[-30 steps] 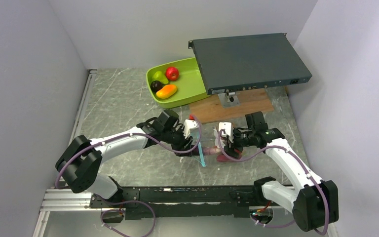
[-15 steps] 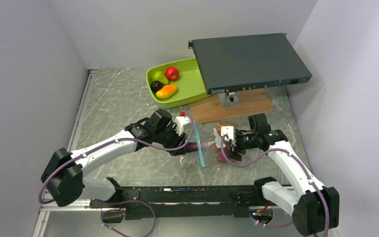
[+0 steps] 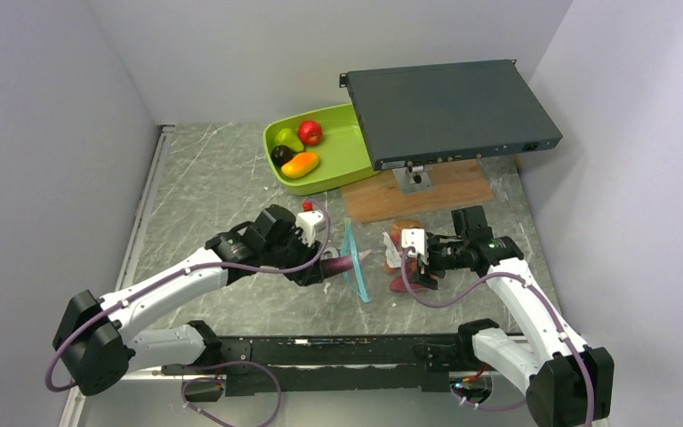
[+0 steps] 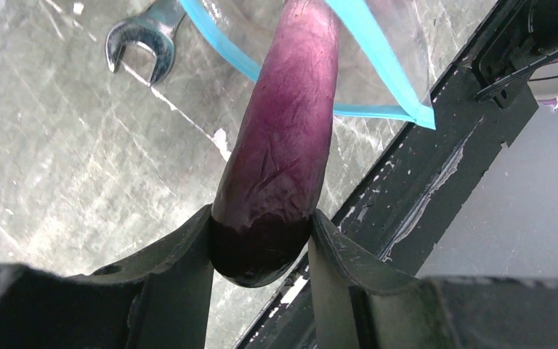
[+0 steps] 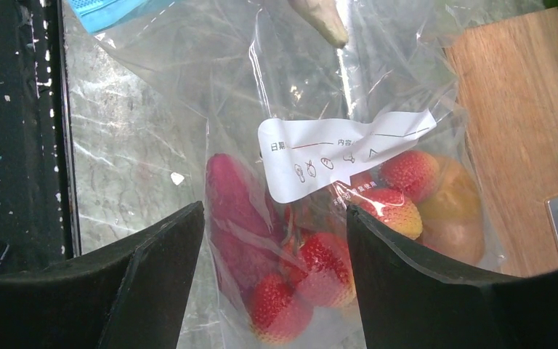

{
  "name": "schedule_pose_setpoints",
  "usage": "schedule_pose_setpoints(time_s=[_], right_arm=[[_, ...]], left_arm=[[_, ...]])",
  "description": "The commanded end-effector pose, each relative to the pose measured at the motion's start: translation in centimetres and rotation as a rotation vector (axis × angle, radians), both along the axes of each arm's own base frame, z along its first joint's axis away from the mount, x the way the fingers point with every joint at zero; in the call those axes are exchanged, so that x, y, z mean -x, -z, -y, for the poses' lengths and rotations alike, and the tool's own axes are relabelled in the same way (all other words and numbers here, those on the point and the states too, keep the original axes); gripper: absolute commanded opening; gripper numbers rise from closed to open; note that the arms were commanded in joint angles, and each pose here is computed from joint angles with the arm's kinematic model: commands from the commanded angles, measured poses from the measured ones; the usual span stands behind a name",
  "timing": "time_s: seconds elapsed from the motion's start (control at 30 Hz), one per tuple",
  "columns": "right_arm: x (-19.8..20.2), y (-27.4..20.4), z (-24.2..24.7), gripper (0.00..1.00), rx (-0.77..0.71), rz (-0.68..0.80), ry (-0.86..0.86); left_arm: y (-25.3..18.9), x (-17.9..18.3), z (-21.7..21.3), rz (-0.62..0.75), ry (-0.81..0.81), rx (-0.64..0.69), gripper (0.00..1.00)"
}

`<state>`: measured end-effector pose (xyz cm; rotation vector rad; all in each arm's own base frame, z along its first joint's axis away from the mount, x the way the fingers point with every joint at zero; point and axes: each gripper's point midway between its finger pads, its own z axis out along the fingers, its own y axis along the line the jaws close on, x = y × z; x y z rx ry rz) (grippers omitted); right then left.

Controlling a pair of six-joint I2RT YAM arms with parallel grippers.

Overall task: Open the zip-top bag and remove the fake food
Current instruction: Pick up the fake vegetable from the zipper food storage bag.

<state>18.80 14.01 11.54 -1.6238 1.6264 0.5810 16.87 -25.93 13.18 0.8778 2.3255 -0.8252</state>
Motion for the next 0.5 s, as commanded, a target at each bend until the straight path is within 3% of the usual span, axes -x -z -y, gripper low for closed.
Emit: schedule_pose_setpoints(time_s=[0.0,0.47], right_arm=[[0.0,-1.1,-0.4,0.74,-0.029,0.047,-0.032],[-0.4,-1.0,0.0,0.74,-0.004,0.064,-0.015]], left_arm=[[0.3,0.4,-0.6,-0.030,-0.098,0.031,0.00],[0.1,-2.1,-3.8,0.050,-0.393,0.017,0.00]])
